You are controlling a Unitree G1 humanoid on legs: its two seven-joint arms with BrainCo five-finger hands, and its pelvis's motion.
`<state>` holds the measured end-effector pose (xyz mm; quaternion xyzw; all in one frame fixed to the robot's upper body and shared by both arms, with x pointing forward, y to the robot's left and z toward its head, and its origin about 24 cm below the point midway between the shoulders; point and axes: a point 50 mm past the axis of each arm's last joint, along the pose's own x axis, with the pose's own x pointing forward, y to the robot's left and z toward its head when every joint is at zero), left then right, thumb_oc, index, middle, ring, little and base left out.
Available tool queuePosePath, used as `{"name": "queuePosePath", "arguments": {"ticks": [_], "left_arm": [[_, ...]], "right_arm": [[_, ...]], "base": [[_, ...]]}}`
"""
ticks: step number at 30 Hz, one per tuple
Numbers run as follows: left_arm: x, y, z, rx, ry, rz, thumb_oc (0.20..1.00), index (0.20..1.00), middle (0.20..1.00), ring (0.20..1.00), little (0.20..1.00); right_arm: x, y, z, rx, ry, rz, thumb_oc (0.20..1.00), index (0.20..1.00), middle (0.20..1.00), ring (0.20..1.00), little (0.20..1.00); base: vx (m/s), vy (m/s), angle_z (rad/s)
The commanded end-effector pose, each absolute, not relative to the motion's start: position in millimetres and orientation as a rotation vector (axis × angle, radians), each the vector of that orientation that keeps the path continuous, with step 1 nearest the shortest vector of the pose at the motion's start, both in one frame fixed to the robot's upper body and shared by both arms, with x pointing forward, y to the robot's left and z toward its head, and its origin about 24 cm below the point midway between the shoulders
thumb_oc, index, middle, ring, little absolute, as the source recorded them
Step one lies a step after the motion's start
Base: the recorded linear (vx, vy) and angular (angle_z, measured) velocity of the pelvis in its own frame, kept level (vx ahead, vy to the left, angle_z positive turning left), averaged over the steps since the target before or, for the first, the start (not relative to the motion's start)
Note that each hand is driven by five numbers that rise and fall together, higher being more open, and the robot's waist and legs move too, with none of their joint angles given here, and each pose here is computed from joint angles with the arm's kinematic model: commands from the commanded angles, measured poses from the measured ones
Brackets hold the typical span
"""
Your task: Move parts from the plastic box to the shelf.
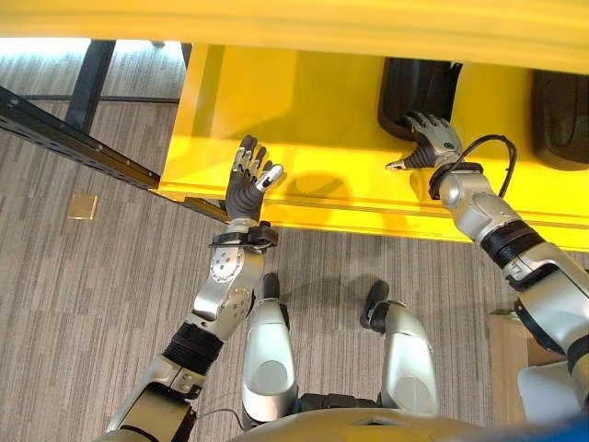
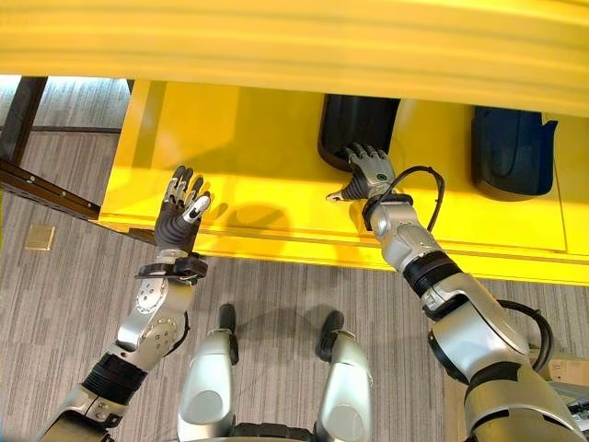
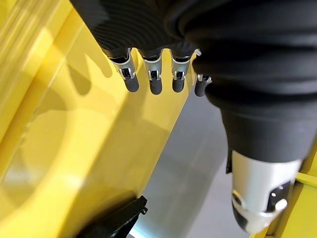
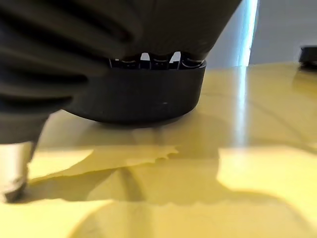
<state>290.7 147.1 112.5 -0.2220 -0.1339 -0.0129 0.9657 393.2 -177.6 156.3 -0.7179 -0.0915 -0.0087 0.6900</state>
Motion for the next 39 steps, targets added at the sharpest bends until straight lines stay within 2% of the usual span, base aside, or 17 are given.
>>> {"name": "queuePosePath", "arguments": {"ticks": [1, 11, 26, 39], "left_arm": [[281.5, 141.7, 145.8, -0.497, -0.436, -0.081, 1.000, 1.000, 1.000, 1.000, 1.000], [278.8, 146.9, 141.8, -0.480, -0.436, -0.089, 1.000, 1.000, 1.000, 1.000, 1.000], [278.9, 146.3, 144.5, -0.493, -0.437, -0.091, 1.000, 1.000, 1.000, 1.000, 1.000], [275.1, 150.2, 149.0, -0.492, -0.443, -0.081, 1.000, 1.000, 1.000, 1.000, 1.000]], "right_arm": [[380.2, -190.3, 106.1, -1.829, -0.057, 0.137, 1.000, 1.000, 1.000, 1.000, 1.000], [379.9, -201.6, 113.9, -2.013, -0.051, 0.100, 1.000, 1.000, 1.000, 1.000, 1.000], [376.6, -228.8, 94.9, -1.864, 0.222, -0.008, 1.000, 1.000, 1.000, 1.000, 1.000], [374.4, -211.5, 100.7, -1.816, 0.153, 0.058, 1.000, 1.000, 1.000, 1.000, 1.000]], "base": [[0.00, 0.000, 0.00], [0.00, 0.000, 0.00], [0.00, 0.000, 0.00], [0.00, 0.000, 0.00]]}}
